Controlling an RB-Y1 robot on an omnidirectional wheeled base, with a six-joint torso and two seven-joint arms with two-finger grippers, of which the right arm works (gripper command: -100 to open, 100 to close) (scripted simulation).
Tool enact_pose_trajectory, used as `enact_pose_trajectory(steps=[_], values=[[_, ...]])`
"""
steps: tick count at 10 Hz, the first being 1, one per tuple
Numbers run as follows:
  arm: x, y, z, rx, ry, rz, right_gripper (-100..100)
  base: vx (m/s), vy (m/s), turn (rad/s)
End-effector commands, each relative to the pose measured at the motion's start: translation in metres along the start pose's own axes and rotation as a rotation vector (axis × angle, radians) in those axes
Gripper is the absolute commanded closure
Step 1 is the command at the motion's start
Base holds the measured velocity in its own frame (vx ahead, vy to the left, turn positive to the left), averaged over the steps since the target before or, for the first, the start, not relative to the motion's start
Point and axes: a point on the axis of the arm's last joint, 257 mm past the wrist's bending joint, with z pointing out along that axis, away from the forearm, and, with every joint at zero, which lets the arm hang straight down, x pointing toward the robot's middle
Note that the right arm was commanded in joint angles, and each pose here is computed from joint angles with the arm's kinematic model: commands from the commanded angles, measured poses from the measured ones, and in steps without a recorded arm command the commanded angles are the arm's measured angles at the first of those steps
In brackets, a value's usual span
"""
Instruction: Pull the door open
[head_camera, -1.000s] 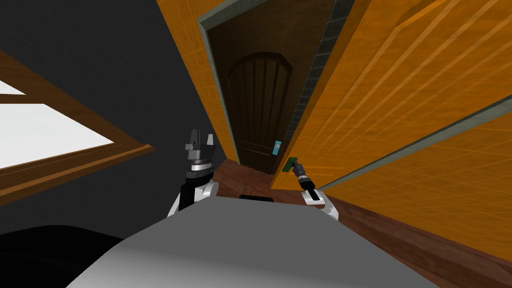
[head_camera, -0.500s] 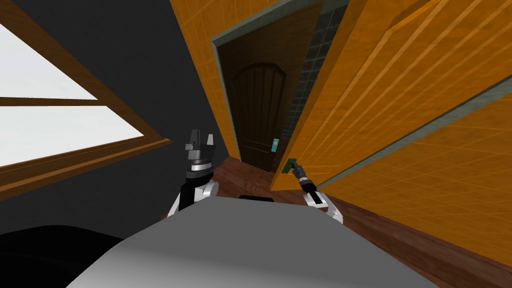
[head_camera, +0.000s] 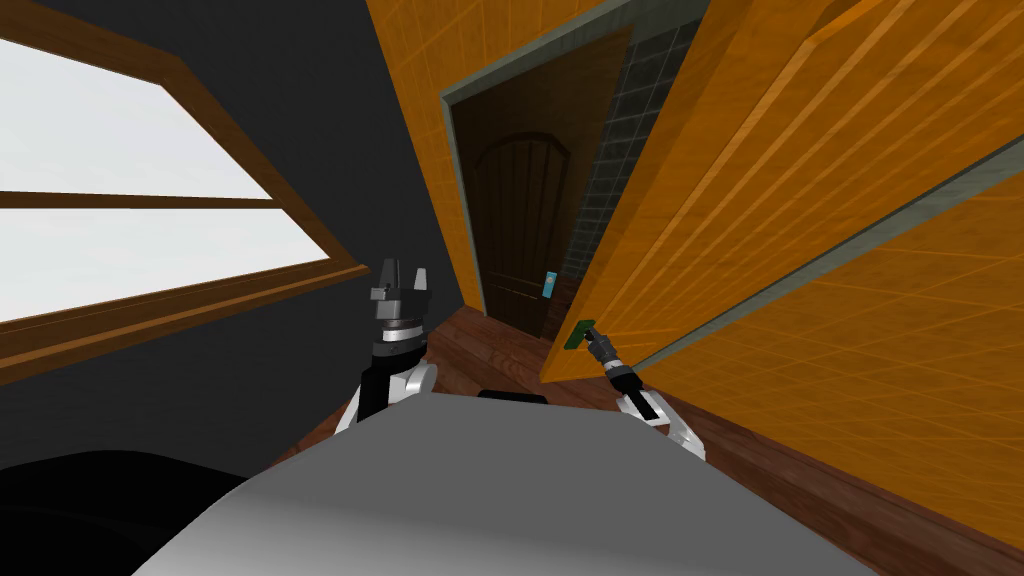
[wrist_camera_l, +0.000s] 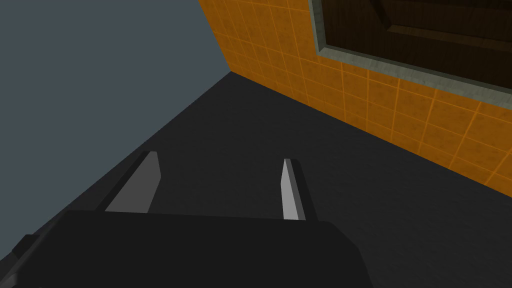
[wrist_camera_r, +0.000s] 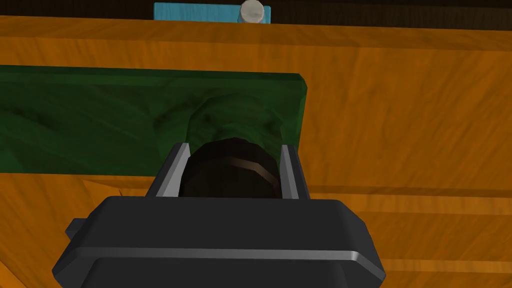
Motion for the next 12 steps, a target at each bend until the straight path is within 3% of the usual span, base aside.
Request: enact_pose_trajectory(steps=[1,2,3,12], values=[[0.003,0.000,-0.0073,-0.001,0.027,0.005,100,-0.212,-0.119,0.099],[0.004,0.000,-0.0104,-0.001,0.038,0.006,100,-0.192,-0.104,0.097],[0.003,-0.001,-0.0077,0.002,0.028,0.003,100,-0.083,-0.040,0.014],[0.005,0.000,-0.0332,0.000,0.133,0.007,100,-0.207,-0.120,0.136]])
